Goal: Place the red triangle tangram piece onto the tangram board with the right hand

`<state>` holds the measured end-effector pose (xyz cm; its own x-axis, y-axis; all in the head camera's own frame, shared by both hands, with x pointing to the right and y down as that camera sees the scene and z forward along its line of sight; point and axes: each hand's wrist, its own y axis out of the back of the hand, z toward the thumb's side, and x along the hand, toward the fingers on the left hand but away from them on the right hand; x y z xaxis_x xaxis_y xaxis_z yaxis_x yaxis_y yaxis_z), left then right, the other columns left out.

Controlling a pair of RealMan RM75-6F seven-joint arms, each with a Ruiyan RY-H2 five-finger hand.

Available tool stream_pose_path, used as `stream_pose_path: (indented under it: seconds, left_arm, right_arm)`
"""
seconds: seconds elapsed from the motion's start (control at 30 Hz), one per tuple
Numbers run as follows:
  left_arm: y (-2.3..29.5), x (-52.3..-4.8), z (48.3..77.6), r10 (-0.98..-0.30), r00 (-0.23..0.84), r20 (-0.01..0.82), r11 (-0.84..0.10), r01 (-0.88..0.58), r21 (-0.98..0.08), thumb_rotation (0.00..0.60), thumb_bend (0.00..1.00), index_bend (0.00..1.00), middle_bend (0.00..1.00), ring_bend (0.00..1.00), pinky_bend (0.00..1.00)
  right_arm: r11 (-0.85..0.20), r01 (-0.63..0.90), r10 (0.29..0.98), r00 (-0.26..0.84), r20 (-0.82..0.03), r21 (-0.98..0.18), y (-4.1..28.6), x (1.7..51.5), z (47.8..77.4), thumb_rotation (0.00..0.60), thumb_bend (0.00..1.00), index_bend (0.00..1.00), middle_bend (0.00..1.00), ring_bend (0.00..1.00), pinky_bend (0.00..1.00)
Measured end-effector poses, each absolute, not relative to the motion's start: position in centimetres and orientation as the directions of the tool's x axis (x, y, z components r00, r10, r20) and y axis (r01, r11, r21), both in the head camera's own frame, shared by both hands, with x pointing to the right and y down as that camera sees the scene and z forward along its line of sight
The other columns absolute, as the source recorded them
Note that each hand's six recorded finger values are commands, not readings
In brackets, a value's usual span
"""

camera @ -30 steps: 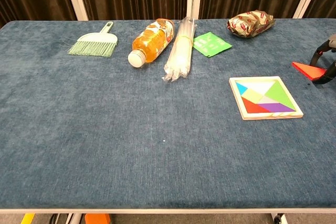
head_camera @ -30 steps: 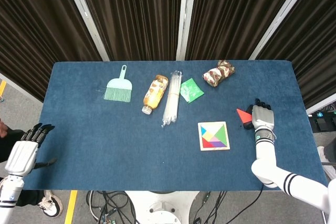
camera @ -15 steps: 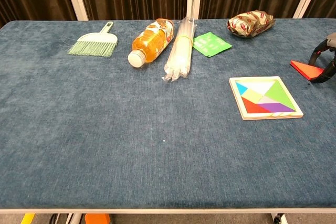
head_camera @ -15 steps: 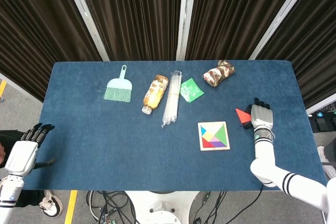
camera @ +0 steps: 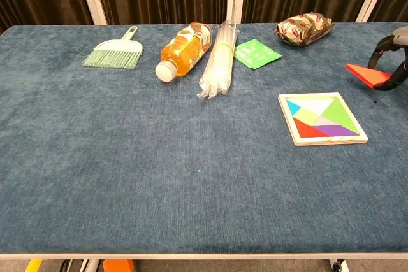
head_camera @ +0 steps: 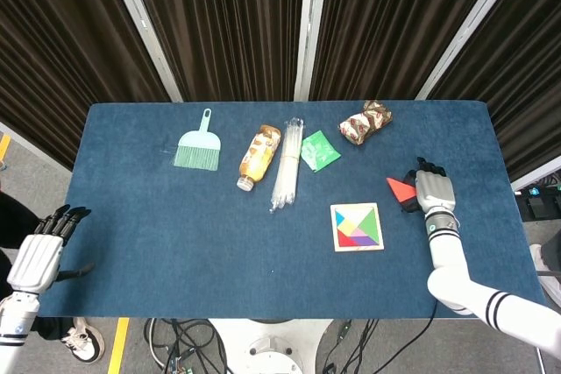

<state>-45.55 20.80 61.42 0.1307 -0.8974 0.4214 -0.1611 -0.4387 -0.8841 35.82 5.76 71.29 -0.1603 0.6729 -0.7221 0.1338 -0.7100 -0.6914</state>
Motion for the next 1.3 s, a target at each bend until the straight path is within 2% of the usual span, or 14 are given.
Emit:
stream_pose_path:
  seconds: [0.33, 0.63, 0.87, 1.3]
  left_arm:
    - [20.7, -45.6, 61.3, -0.899, 0.129, 0.418, -0.435, -0.160, -0.886, 0.600, 0.00, 0.14, 0.12, 0.05, 0.17]
    - [20.8, -45.9, 61.3, -0.899, 0.121, 0.421, -0.436, -0.162, -0.885, 0.600, 0.00, 0.14, 0.12, 0.05, 0.17]
    - [20.8, -46.1, 61.3, -0.901, 0.119, 0.418, -0.433, -0.165, -0.886, 0.600, 0.00, 0.14, 0.12, 0.05, 0.17]
    - [20.8, -46.2, 61.2, -0.901, 0.116, 0.418, -0.432, -0.166, -0.886, 0.600, 0.00, 0.14, 0.12, 0.05, 0.17]
  right_arm:
    - [-0.723, 0.017, 0.691, 0.058, -0.721, -0.691, 6.4, 32.5, 70.1, 0.600, 0.24, 0.48, 0.00, 0.00, 0.00]
    - [-0.748, -0.072, 0.629, 0.238, -0.740, -0.659, 8.8, 29.1, 70.5, 0.600, 0.25, 0.48, 0.00, 0.00, 0.00]
    - [-0.750, -0.098, 0.611, 0.277, -0.742, -0.654, 9.2, 27.9, 71.1, 0.600, 0.25, 0.48, 0.00, 0.00, 0.00]
    - [-0.756, -0.092, 0.604, 0.283, -0.745, -0.648, 9.2, 27.6, 71.4, 0.600, 0.25, 0.48, 0.00, 0.00, 0.00]
